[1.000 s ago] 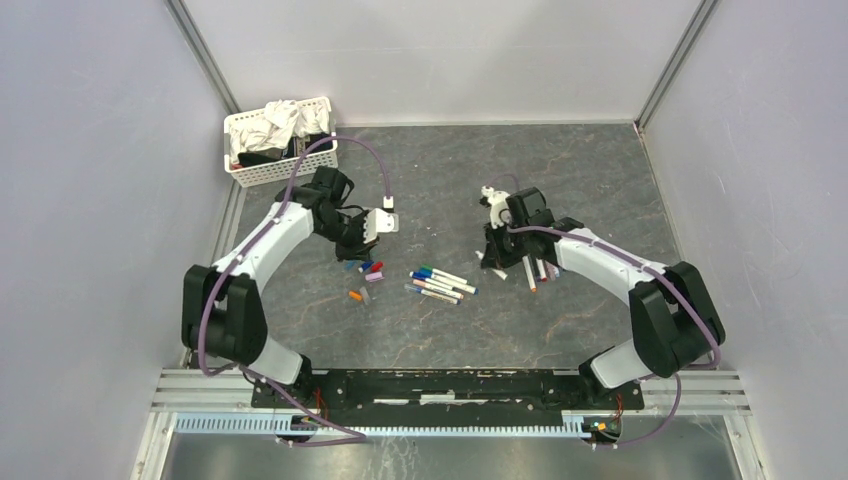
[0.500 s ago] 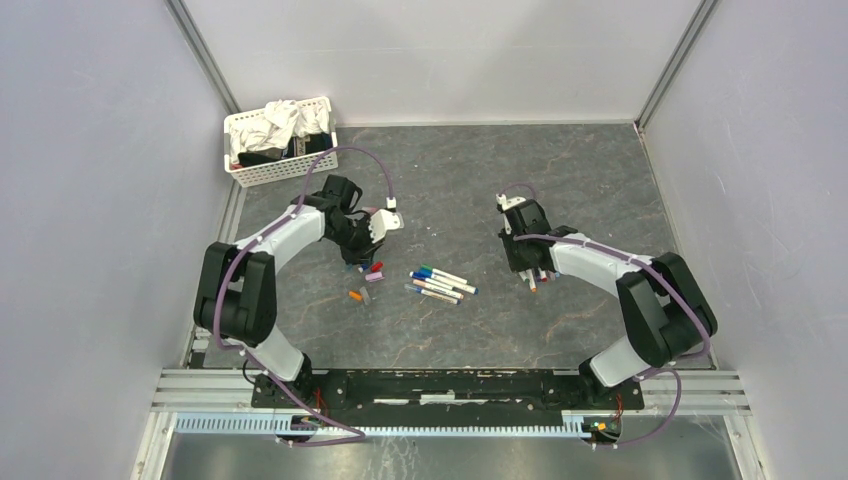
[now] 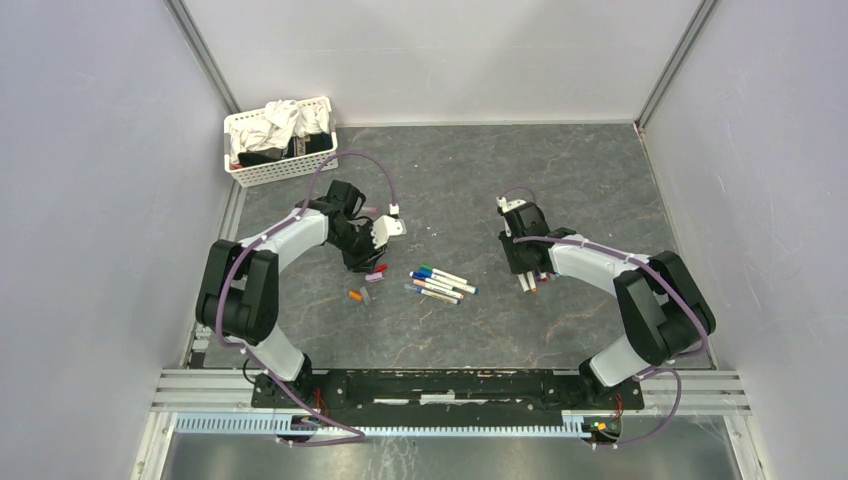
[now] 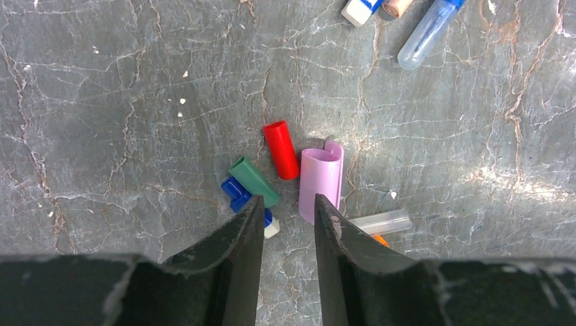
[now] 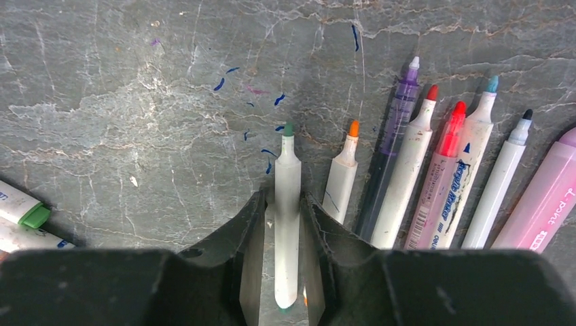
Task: Open the pen caps
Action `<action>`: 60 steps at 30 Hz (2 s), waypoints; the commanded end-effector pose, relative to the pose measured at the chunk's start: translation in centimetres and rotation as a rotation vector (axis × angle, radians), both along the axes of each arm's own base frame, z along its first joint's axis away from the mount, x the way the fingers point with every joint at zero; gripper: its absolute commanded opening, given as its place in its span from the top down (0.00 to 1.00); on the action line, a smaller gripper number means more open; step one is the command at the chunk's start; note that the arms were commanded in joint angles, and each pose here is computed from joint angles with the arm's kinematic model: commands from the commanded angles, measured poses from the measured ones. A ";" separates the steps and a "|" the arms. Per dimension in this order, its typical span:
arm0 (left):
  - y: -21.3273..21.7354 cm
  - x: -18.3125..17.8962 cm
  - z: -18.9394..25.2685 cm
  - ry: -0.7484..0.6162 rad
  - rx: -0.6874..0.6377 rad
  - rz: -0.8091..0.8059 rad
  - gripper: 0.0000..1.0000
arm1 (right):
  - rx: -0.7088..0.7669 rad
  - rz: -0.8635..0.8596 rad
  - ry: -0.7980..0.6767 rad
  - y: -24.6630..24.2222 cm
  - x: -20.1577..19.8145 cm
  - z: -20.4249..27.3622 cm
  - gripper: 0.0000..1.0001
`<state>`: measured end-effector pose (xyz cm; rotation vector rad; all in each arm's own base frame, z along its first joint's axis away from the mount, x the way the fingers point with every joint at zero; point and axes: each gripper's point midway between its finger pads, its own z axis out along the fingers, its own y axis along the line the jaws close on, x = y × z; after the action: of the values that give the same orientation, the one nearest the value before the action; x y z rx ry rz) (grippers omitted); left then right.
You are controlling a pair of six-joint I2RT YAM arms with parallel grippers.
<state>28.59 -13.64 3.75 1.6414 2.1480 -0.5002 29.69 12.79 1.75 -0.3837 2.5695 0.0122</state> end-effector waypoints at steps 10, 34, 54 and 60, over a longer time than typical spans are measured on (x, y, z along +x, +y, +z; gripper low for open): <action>-2.2 0.6 11.7 -0.076 -0.140 -0.005 0.24 | 0.000 0.003 -0.170 0.3 2.7 5.9 0.69; -2.7 -2.9 25.6 -0.353 -0.386 0.064 0.00 | 0.160 0.598 -0.044 18.7 0.0 2.8 0.68; -3.2 -3.7 18.6 -0.027 -0.323 0.094 0.00 | 0.045 0.547 -0.002 13.9 -0.9 -0.9 0.68; -3.2 -4.2 16.0 0.041 -0.284 0.074 0.00 | 0.076 0.513 0.005 12.4 -1.4 -1.5 0.66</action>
<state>25.42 -16.45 21.07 1.3748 2.0184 -0.7123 29.15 27.95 1.70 -1.0193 2.3273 0.3492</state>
